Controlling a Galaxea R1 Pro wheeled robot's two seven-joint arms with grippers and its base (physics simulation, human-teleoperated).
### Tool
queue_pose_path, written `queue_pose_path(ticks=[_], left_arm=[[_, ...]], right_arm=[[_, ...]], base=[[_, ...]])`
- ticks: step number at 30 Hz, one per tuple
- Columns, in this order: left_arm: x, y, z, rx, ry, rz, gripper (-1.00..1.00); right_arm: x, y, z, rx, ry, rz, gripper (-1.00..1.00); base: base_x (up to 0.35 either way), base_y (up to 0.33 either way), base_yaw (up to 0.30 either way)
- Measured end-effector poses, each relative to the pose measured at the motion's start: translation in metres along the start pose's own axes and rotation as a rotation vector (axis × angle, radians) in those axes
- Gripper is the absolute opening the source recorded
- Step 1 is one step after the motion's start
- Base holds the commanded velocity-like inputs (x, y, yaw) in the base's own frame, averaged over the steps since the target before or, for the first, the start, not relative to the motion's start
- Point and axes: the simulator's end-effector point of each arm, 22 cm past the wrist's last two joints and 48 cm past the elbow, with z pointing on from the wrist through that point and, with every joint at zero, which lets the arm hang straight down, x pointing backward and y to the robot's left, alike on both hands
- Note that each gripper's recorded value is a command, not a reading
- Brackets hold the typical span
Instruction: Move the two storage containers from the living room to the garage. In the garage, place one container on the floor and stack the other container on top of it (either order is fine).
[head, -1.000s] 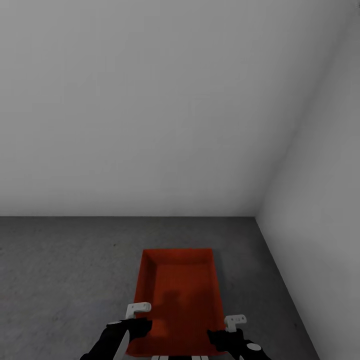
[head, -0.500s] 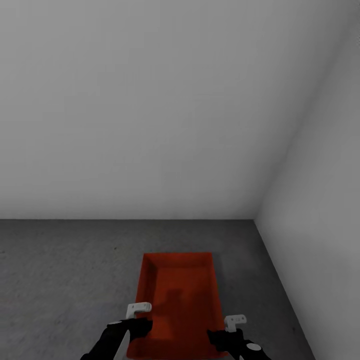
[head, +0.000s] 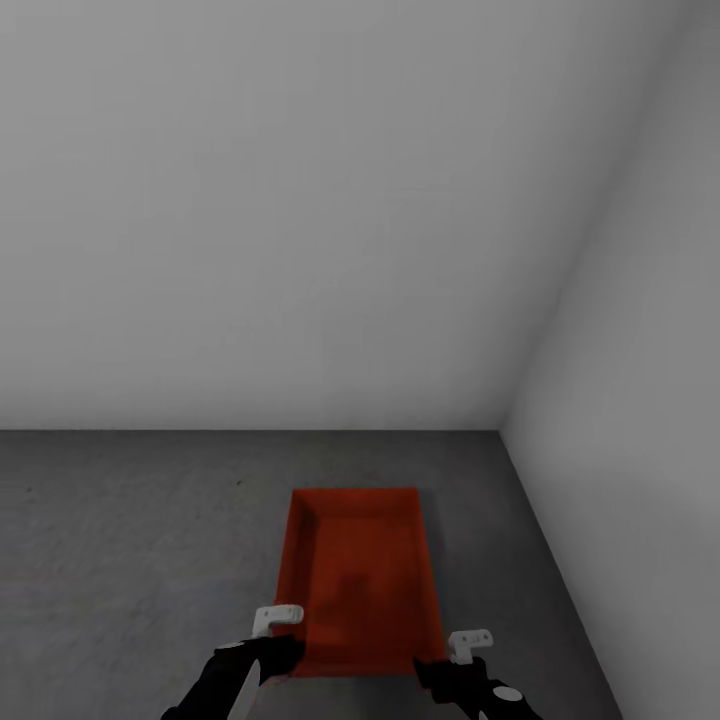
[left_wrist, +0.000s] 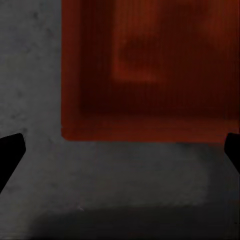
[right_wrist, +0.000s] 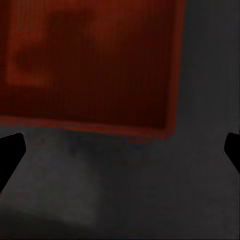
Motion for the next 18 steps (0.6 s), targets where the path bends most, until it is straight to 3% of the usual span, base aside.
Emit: queue_pose_path(ticks=[11,18], left_arm=[[-0.011,0.000,-0.021,-0.004,-0.001,0.001,1.00],[-0.013,0.004,-0.032,-0.016,0.003,0.000,1.00]], right_arm=[[-0.013,0.002,-0.019,0.012,0.002,0.001,1.00],[-0.001,-0.004,-0.032,0.029,0.044,0.004,1.00]], base=[[-0.337,0.000,0.000],[-0.306,0.000,0.000]])
